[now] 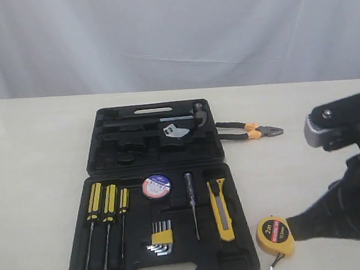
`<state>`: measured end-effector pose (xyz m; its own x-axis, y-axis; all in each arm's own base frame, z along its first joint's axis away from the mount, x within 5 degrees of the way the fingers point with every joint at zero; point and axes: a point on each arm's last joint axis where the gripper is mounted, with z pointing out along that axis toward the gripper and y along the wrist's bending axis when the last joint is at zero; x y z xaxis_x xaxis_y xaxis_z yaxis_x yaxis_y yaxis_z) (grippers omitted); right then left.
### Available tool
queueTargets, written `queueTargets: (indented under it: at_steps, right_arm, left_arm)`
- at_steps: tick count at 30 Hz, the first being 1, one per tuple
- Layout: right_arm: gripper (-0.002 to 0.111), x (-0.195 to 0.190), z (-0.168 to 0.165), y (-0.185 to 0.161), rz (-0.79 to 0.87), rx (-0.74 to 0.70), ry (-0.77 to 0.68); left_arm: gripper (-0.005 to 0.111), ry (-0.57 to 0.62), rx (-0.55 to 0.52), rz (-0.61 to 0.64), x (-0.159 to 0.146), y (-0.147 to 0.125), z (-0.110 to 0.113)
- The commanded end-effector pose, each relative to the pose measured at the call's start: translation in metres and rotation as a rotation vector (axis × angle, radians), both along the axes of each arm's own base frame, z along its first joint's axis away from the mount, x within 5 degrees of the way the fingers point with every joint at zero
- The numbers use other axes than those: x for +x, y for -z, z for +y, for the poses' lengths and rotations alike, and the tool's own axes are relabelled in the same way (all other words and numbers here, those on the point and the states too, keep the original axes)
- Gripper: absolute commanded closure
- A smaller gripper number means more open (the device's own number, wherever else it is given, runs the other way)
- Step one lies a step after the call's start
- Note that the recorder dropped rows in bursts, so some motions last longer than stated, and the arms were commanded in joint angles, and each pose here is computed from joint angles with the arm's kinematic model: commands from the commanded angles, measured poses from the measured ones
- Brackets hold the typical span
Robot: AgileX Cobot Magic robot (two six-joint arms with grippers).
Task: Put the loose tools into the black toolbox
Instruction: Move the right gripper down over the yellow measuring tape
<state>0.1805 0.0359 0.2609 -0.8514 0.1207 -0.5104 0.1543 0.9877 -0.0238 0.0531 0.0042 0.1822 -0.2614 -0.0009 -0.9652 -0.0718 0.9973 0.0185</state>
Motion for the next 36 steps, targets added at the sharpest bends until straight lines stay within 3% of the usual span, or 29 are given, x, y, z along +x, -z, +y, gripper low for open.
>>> queueTargets:
  at_steps: [1,8,13,18,25,31,36]
  right_arm:
    - [0.108,-0.011,-0.001,0.022,-0.052,0.092,0.055]
    - [0.108,-0.012,0.006,0.045,-0.158,0.198,0.017]
    - [0.108,-0.007,0.003,0.041,-0.226,0.147,-0.015]
    - [0.108,-0.001,-0.007,0.037,-0.274,0.053,0.060]
    - [0.108,0.029,-0.003,0.041,-0.225,-0.025,0.087]
    - [0.107,0.043,0.002,0.026,-0.149,0.096,0.341]
    - [0.107,0.043,0.005,0.006,-0.044,0.112,0.404]
  left_arm:
    - [0.107,0.005,-0.011,-0.009,0.000,0.000,-0.001]
    - [0.107,0.005,-0.011,-0.009,0.000,0.000,-0.001]
    - [0.107,0.005,-0.011,-0.009,0.000,0.000,-0.001]
    - [0.107,0.005,-0.011,-0.009,0.000,0.000,-0.001]
    - [0.107,0.005,-0.011,-0.009,0.000,0.000,-0.001]
    - [0.107,0.005,-0.011,-0.009,0.000,0.000,-0.001]
    - [0.107,0.005,-0.011,-0.009,0.000,0.000,-0.001]
